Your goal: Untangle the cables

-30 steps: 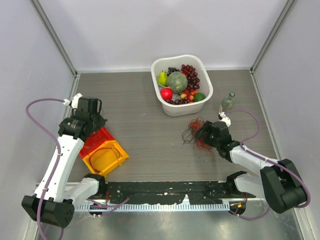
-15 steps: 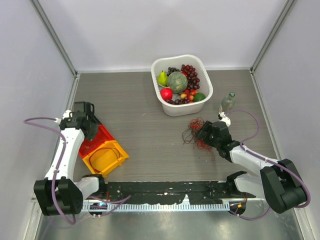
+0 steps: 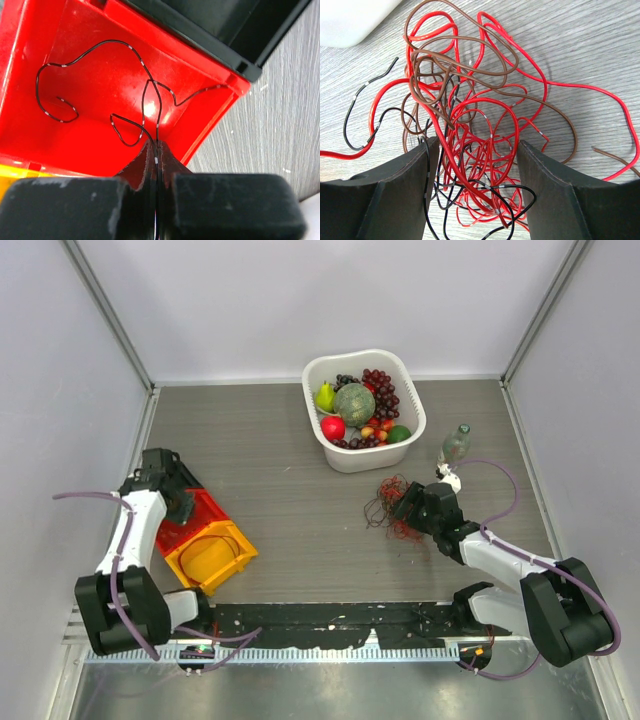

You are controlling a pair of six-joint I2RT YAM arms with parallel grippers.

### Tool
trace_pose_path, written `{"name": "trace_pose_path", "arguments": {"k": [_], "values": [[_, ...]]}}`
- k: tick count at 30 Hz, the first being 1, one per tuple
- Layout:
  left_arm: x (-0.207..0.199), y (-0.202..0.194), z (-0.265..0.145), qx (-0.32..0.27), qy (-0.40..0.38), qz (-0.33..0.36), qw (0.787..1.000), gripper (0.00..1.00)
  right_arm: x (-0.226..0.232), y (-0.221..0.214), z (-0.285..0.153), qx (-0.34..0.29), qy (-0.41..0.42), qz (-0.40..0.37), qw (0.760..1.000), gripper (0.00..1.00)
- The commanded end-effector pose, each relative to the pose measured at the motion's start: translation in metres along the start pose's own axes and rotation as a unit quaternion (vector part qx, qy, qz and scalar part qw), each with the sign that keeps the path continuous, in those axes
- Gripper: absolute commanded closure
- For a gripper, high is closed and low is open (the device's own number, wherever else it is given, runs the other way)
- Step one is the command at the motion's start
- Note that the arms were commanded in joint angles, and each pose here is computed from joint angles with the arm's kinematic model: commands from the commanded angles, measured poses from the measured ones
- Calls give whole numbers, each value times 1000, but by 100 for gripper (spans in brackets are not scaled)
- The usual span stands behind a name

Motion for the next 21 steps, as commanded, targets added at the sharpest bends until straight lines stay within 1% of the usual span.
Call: {"name": "trace_pose_path", "arguments": {"k": [1,3,4,7,9,13,15,17,19,21], "values": [[-5,17,10,-6,-10,-45,999,93,-11,-13,-1,32,-19,-4,999,32],[-2,25,9,-22,-2,-50,998,76,-11,-14,-1,34,-19,-5,999,32],[-1,29,6,-36,0,-49,998,63,-10,-13,-1,32,-17,-6,999,32],[5,34,-6,-73,-7,-46,996,44,-11,-13,-1,33,-17,-5,999,32],[8,35,-13,-84,-12,-42,996,36,-11,-14,-1,35,-18,-6,999,32],[15,38,-28,-115,-19,-33,993,27,-11,-15,0,40,-18,-7,999,32],[17,41,-34,-134,-26,-26,990,16,-11,-15,1,41,-18,-7,999,32],[16,40,-36,-134,-37,-16,990,2,-10,-15,0,41,-17,-8,999,32],[9,37,-35,-122,-57,7,991,0,-11,-15,0,40,-16,-7,999,32],[5,35,-34,-106,-51,18,993,0,-10,-14,-1,38,-14,-7,999,32]]}}
Point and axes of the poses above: each gripper's point midway between its finger pads, its own z axis out along the fingers, its own x axis along the line the jaws close on, y = z × x, the point moved 8 cm from there along -z, back along the fingers, and after that the axes turned 4 degrees about z, right-handed, at the moved point
